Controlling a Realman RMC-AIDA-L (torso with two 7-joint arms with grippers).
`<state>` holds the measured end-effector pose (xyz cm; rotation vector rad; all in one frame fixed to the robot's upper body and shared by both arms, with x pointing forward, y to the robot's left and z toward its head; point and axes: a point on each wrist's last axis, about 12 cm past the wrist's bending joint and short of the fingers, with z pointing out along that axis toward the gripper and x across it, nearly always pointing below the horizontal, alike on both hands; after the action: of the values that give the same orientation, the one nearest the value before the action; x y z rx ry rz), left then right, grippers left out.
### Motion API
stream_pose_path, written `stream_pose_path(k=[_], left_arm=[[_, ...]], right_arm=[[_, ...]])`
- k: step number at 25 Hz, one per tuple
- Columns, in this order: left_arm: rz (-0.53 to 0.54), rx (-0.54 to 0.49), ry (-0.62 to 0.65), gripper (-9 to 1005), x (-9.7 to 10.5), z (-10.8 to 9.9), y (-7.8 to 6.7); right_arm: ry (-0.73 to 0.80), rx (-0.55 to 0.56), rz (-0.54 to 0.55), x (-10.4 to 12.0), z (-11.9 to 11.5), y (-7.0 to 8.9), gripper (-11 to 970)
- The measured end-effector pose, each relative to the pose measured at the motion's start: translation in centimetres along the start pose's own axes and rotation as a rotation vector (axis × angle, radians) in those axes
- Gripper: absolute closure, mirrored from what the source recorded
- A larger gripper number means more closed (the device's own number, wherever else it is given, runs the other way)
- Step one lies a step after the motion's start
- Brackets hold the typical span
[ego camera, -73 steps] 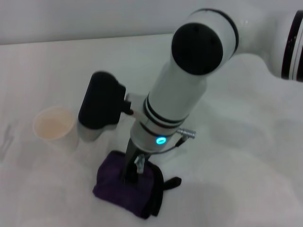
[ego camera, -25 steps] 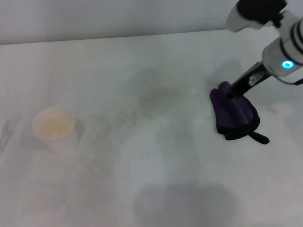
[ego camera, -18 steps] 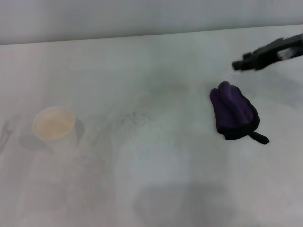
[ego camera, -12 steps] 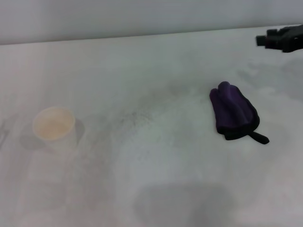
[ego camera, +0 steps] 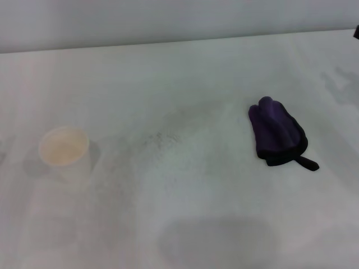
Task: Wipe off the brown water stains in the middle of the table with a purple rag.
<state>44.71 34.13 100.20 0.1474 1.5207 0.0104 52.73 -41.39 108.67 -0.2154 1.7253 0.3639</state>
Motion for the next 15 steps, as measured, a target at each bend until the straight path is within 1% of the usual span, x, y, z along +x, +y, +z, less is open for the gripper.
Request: stream_pose_path(k=[4, 5, 7, 8, 10, 11, 12, 15], left_arm=[[0.002, -0.018, 0.005, 103, 0.1, 0.0, 0.0], [0.003, -0.022, 0.004, 103, 0.1, 0.0, 0.0], [0.007, -0.028, 0.001, 103, 0.1, 0.0, -0.2], [0.007, -0.028, 0.001, 103, 0.1, 0.0, -0.2], [0.0, -0.031, 0.003, 103, 0.2, -0.1, -0.3], [-0.007, -0.037, 0.005, 103, 0.2, -0.1, -0.4], [-0.01, -0.042, 0.004, 103, 0.2, -0.2, -0.4], [-0.018, -0.058, 0.001, 103, 0.2, -0.2, -0.3]], right_arm=[[-0.072, 0.068, -0.05, 2.1, -0.3, 0.5, 534], [-0.121, 0.12, -0.07, 3.2, -0.6, 0.9, 534], [-0.163, 0.181, -0.095, 4.2, -1.0, 1.4, 531], [-0.163, 0.181, -0.095, 4.2, -1.0, 1.4, 530], [-0.182, 0.231, -0.123, 5.0, -1.4, 1.8, 527], [-0.187, 0.273, -0.151, 5.7, -1.8, 2.0, 521], [-0.187, 0.273, -0.151, 5.7, -1.8, 2.0, 515], [-0.188, 0.321, -0.163, 6.3, -2.2, 2.2, 498]])
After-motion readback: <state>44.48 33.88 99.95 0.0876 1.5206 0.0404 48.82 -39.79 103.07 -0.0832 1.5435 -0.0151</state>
